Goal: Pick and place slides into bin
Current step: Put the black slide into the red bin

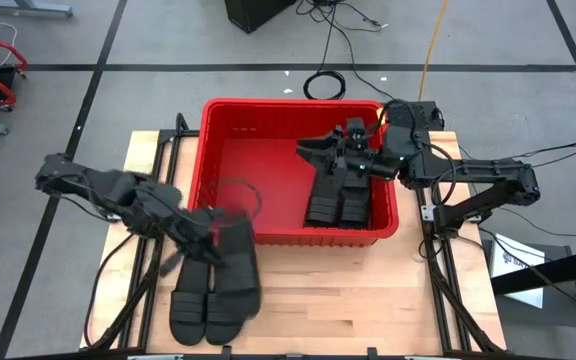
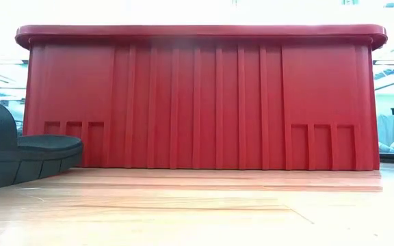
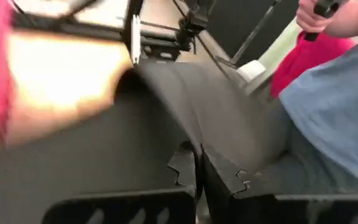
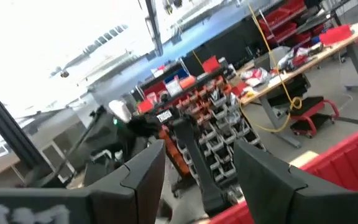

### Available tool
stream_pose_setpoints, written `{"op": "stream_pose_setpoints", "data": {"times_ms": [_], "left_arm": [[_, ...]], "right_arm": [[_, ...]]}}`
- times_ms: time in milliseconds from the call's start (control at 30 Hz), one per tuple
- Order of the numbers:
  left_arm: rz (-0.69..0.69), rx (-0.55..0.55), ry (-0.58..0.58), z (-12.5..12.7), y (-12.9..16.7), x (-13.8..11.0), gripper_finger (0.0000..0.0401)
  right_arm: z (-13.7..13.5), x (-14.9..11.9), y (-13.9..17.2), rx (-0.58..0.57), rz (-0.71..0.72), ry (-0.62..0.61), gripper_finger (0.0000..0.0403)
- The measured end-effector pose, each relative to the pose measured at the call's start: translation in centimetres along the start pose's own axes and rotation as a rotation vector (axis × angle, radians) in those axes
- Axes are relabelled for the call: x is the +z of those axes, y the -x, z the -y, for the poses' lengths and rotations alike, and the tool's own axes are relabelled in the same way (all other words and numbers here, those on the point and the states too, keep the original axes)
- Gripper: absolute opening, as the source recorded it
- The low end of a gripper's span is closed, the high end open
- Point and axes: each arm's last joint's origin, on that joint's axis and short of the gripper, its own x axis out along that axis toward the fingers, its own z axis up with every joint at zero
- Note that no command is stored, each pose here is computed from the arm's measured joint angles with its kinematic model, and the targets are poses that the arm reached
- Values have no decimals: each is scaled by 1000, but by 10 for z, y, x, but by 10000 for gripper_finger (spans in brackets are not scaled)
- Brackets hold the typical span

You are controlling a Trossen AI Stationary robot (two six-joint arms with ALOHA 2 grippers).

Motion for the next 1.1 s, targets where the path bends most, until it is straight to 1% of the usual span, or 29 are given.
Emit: {"op": "stream_pose_setpoints", "data": {"times_ms": [33,100,133,267,367,467,533,667,833,1000,1100], "left_arm": [[10,33,-31,2,9,7,3],[36,66,-78,7,27,22,3],[40,100,-98,8,36,27,3],[54,165,-163,17,77,45,3],[-6,241,-176,18,98,49,3],[-97,286,-159,19,112,52,3],[-134,301,-160,20,120,56,3],[-176,286,-168,22,125,68,3],[-225,272,-192,16,120,85,3],[-214,247,-225,5,113,98,3],[-227,262,-224,-5,109,101,3]], "right_arm": [[0,2,0,3,13,-3,183],[1,4,0,9,29,-22,183],[1,5,0,12,38,-33,183],[3,11,0,37,71,-77,183],[4,16,0,97,68,-90,183],[9,21,0,113,83,-112,183],[11,25,0,114,105,-111,183],[15,32,1,116,150,-99,183],[20,38,1,101,160,-105,183],[9,54,1,90,147,-110,183],[3,62,1,73,123,-95,183]]}}
